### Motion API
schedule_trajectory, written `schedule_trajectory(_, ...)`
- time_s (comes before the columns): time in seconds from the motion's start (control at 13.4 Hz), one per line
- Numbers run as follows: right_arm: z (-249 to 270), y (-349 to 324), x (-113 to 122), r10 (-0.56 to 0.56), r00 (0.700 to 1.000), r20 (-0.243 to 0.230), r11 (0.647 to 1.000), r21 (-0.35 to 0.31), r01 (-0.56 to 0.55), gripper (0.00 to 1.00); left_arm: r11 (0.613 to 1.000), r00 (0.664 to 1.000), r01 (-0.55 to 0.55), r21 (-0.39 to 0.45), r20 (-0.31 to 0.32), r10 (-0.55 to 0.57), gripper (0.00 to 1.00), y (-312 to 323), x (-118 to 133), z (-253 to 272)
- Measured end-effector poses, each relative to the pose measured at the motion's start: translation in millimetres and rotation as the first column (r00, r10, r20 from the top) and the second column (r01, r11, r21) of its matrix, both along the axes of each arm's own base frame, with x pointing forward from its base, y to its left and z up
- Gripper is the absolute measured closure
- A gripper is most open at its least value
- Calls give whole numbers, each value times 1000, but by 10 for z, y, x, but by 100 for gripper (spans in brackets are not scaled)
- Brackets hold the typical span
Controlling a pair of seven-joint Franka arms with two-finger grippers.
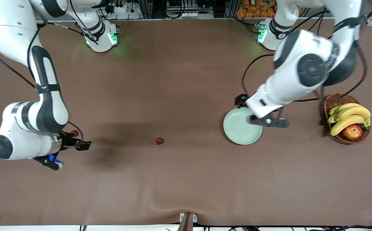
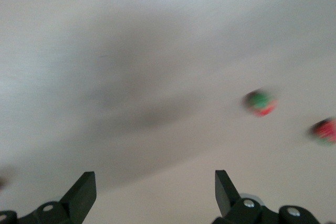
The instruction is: Collect all strawberries into plate
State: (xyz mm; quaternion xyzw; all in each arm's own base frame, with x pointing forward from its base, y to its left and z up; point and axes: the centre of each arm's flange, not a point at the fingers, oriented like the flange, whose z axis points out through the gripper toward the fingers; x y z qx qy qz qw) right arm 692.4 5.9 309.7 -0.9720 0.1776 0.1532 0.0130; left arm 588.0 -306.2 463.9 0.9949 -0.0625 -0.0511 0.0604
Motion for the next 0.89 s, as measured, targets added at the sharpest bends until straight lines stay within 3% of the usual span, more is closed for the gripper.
schedule_trajectory(0.3,-178,-589,-114,144,989,-14,989,-12,-145,0,998,995,-41,-53,91,46,0,-855,-34,-626)
schedule_trajectory(0.75,-821,-879,-363,216,974,68,976,-30,-215,0,984,962,-60,-169,253,102,0,-1957,-183,-1739)
schedule_trajectory(0.89,-975,-863,-450,219,973,69,976,-30,-218,14,983,938,-62,-173,325,116,0,-2158,-258,-2014)
